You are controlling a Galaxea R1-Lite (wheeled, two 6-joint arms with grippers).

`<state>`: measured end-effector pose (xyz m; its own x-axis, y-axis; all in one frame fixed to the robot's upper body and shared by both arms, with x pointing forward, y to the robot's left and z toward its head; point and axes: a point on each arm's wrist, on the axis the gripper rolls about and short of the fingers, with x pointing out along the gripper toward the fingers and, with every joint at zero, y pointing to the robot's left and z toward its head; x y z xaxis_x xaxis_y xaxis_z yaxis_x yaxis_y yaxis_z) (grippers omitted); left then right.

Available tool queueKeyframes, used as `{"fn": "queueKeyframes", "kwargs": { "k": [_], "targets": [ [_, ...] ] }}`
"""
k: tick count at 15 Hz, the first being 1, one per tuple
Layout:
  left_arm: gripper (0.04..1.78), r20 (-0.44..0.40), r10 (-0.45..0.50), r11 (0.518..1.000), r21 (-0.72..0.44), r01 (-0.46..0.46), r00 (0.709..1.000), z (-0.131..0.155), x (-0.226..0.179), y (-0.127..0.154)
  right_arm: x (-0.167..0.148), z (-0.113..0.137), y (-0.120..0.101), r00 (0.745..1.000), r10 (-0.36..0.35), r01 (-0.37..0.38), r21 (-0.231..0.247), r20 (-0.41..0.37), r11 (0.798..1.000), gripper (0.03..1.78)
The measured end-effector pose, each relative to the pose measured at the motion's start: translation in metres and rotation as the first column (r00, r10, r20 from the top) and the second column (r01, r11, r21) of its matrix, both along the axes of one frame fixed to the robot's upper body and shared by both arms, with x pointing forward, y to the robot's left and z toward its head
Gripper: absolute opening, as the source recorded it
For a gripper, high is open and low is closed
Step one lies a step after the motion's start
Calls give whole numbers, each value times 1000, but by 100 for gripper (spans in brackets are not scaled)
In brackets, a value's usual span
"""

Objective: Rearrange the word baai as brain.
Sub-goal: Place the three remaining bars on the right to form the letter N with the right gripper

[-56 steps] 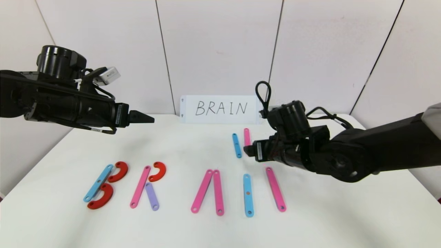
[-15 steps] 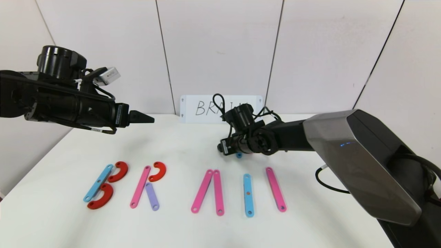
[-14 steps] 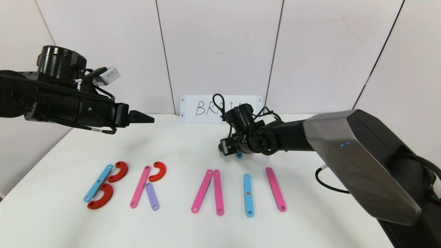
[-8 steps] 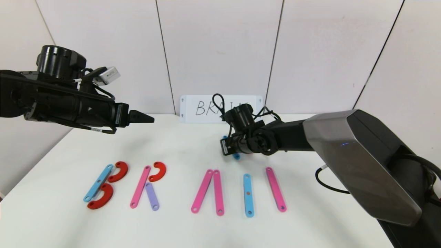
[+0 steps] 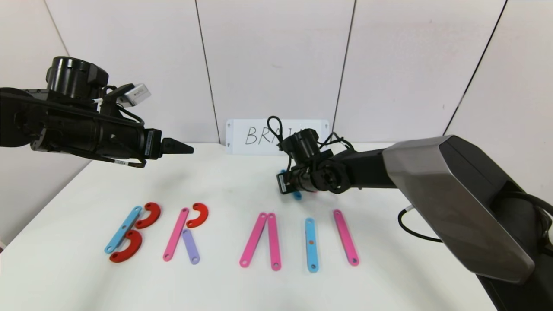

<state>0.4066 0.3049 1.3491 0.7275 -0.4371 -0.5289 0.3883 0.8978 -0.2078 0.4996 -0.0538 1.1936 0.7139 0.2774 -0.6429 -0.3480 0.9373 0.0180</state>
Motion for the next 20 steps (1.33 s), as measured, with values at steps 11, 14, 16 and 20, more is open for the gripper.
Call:
{"fn": "queueKeyframes", "kwargs": {
  "k": [11, 14, 16, 20],
  "targets": [
    [173, 4, 2, 1000, -1, -2, 1000, 1, -1, 1, -37, 73, -49, 992, 126, -126, 97, 8, 987, 27],
    [173, 3, 0, 1000, -1, 0, 1000, 1, -1, 1, -63, 83, -88, 982, 186, -185, 68, -14, 980, 27],
    [173, 3, 1, 1000, -1, -1, 1000, 1, -1, 1, -81, 84, -115, 972, 231, -228, 55, -41, 972, 27],
    [173, 0, 0, 1000, -1, 0, 1000, 0, -1, 0, -115, 71, -151, 963, 259, -256, 40, -80, 966, 27]
  ]
}}
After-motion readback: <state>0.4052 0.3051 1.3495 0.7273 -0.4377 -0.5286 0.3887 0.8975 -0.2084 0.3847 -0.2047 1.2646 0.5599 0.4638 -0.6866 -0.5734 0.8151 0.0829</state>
